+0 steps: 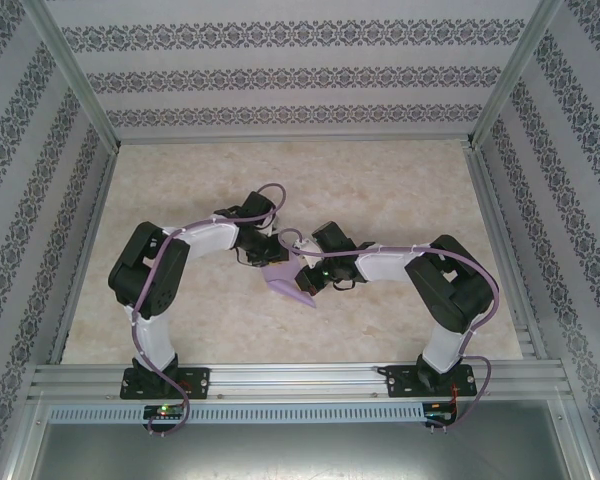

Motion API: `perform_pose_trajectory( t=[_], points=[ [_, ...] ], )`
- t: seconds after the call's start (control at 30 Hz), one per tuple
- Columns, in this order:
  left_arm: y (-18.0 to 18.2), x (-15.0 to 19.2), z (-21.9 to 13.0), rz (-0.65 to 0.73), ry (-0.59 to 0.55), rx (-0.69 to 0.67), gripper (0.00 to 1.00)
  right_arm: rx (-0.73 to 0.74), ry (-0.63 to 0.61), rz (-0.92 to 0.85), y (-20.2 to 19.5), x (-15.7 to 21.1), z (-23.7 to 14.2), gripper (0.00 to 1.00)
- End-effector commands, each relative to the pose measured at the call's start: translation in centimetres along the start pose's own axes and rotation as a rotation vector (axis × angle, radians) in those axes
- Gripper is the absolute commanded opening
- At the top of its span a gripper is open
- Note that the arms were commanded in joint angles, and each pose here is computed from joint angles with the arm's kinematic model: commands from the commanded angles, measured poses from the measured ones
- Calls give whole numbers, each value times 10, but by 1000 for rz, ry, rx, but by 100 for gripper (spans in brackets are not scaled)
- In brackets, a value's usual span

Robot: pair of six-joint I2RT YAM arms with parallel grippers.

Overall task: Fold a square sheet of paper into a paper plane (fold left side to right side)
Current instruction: Third fold the triangle at the center of the table.

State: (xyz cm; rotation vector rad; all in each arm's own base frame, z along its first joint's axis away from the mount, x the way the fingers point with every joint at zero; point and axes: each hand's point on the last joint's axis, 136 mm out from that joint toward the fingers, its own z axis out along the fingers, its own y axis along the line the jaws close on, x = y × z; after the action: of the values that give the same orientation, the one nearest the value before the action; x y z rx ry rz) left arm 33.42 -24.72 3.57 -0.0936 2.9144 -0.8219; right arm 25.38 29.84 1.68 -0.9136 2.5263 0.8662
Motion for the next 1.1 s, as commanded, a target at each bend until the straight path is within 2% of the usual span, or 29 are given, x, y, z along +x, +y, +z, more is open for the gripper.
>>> perform_pose_trajectory(
  t=[0.0, 0.13, 0.23, 0.4, 0.63, 1.07],
  points=[
    [-4, -21, -34, 23, -62, -6, 27, 30, 69, 30, -11, 20, 7, 0],
    [5, -32, -48, -7, -89, 0, 27, 26, 74, 31, -11, 22, 7, 0],
    [8, -27, -61, -23, -114, 23, 19, 23, 73, 29, -9, 21, 6, 0],
    [-8, 7, -67, -51, -112, 209, 9, 23, 72, 24, -8, 19, 7, 0],
    [-26, 47, -52, -89, -101, 364, 7, 36, 91, 19, -9, 22, 7, 0],
    [-29, 61, -19, -83, -54, 334, 7, 39, 93, 13, -8, 19, 7, 0]
  ],
)
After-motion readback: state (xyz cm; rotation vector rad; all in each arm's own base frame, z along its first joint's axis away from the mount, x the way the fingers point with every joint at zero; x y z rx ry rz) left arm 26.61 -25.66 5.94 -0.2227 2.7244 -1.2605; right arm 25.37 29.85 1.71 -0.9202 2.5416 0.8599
